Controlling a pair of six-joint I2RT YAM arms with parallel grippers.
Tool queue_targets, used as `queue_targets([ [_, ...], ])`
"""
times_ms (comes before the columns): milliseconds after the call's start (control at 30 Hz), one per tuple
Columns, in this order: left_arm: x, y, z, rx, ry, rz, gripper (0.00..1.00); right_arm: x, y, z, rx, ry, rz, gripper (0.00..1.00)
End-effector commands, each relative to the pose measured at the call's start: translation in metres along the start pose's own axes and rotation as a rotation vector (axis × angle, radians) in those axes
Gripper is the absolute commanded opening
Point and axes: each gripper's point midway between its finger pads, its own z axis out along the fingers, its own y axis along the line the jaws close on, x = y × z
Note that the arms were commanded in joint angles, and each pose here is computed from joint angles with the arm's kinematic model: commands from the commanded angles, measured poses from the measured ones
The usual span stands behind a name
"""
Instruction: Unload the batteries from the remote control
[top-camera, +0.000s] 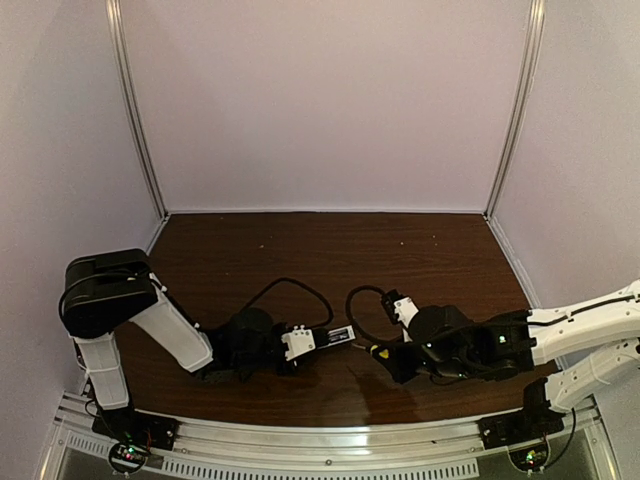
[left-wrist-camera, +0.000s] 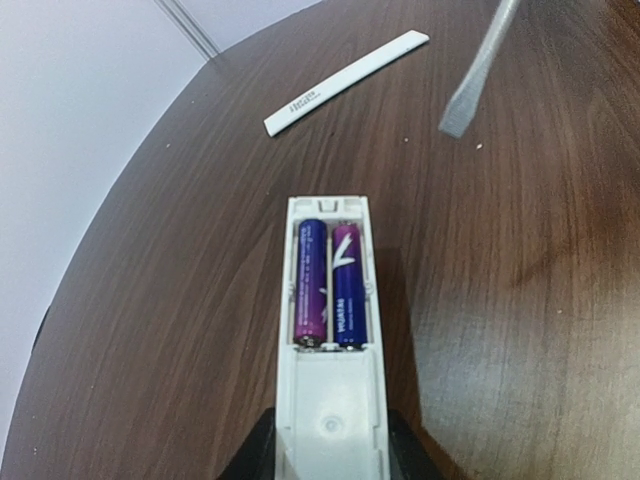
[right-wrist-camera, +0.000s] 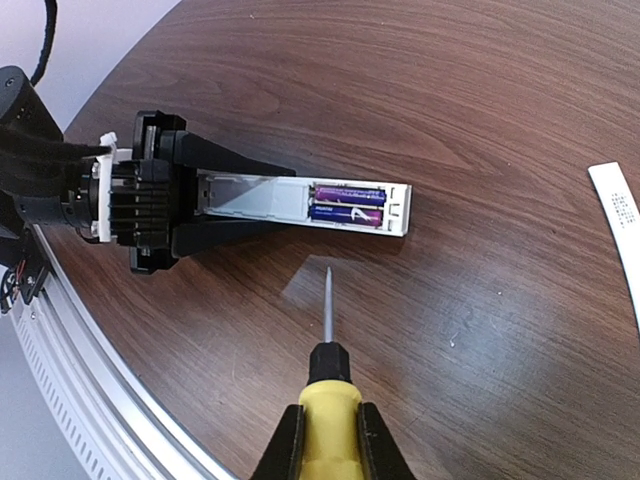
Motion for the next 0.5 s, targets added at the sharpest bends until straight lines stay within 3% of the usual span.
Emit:
queue_targets([
  [0,-0.017,0.016,-0.001,-0.068,-0.051,-0.002,0.00,-0.004,0.010,0.002,-0.017,0.001,0.010,0.00],
  [467,-0.015,0.018,-0.001,-0.082,-0.043,0.000,0.00,-0.006,0.011,0.014,0.002,-0.020,0.015,0.00],
])
